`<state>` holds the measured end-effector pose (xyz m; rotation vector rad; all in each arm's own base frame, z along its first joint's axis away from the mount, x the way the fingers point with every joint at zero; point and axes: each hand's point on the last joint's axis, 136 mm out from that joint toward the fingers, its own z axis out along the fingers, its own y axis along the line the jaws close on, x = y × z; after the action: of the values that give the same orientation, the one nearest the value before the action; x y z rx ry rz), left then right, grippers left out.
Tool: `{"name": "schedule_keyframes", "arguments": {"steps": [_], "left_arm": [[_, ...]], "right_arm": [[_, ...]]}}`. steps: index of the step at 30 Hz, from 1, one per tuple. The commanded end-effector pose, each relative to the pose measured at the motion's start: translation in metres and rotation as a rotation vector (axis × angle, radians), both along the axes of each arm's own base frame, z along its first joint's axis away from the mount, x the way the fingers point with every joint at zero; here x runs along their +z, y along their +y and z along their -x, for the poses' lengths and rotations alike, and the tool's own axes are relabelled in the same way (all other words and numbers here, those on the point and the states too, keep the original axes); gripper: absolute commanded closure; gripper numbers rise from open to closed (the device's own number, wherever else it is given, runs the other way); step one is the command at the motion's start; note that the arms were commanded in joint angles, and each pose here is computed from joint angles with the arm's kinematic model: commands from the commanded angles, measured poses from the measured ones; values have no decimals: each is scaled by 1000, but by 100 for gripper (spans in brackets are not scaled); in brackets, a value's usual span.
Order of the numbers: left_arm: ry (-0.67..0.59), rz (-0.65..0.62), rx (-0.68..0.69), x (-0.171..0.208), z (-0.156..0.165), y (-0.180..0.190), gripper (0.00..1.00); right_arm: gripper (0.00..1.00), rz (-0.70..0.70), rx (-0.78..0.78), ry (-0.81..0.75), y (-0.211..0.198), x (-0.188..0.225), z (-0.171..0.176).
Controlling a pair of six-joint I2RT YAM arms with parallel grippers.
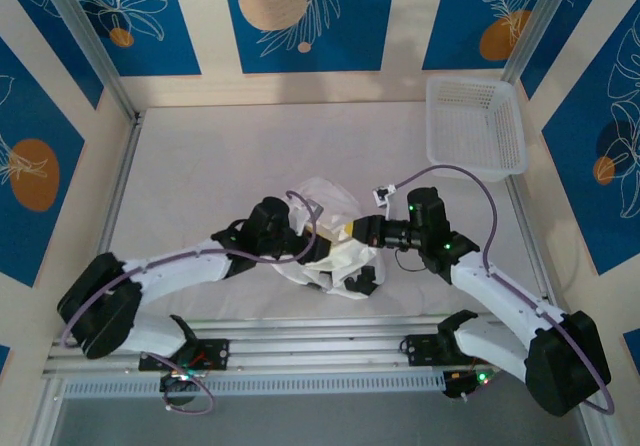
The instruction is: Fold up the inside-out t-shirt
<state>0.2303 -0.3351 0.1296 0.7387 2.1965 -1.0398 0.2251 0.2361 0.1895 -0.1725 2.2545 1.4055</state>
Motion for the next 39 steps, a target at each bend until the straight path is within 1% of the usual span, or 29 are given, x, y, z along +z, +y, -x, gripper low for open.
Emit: {"name": "schedule_keyframes", "arguments": {"steps": [1, 3, 6, 7, 10, 13, 17, 19, 22, 23, 24, 25, 26, 28, 30, 32, 33, 34, 35, 37, 39], "left_arm": [[-69, 87, 24, 30, -17, -15, 62], [-64, 95, 63, 33, -24, -13, 72], [-42, 148, 102, 47, -32, -9, 96], [-27, 179, 108, 55, -34, -6, 100], [-9, 272, 89, 83, -30, -1, 100], [-7, 291, 38, 103, -17, 3, 100], [-23, 295, 1, 120, 1, 15, 100], [-31, 276, -16, 119, 8, 19, 100], [0, 238, -6, 102, 10, 23, 100], [9, 247, -12, 100, 11, 22, 100], [22, 261, -15, 99, 12, 20, 100], [34, 278, -21, 99, 13, 19, 100], [41, 294, -30, 101, 14, 17, 100], [53, 301, -33, 104, 14, 13, 100], [42, 262, -51, 100, 16, 9, 100], [-32, 153, -111, 89, 28, 2, 73], [-104, 55, -132, 78, 35, -2, 60], [-182, -33, -133, 67, 38, -5, 50], [-225, -81, -124, 59, 37, -6, 45], [-255, -126, -86, 49, 29, -10, 35], [-301, -179, -17, 40, 15, -12, 26]], "right_arm": [[100, -30, 22, -24, 4, 19, 4], [100, -26, 26, -22, 4, 19, 5], [100, -20, 31, -17, 3, 17, 7], [100, -19, 32, -12, 2, 16, 7], [100, -18, 30, -6, 0, 14, 6], [100, -19, 6, 6, -8, 10, 1], [100, -47, -31, 50, -25, -1, -8], [100, -83, -2, 50, -24, 3, -7], [100, -94, 9, 36, -24, 10, -6], [100, -83, -10, 40, -26, 8, -7], [97, -64, -43, 52, -31, 5, -10], [92, -39, -97, 69, -39, 0, -15], [91, -20, -144, 85, -45, -5, -18], [98, -26, -159, 65, -48, -5, -17], [100, -54, -150, 49, -46, 0, -13], [100, -61, -155, 51, -46, 2, -12], [100, -61, -151, 54, -45, 2, -11], [100, -61, -146, 49, -44, 4, -11], [100, -61, -143, 43, -42, 6, -11], [100, -58, -132, 32, -40, 8, -10], [100, -56, -124, 24, -37, 11, -10]]}}
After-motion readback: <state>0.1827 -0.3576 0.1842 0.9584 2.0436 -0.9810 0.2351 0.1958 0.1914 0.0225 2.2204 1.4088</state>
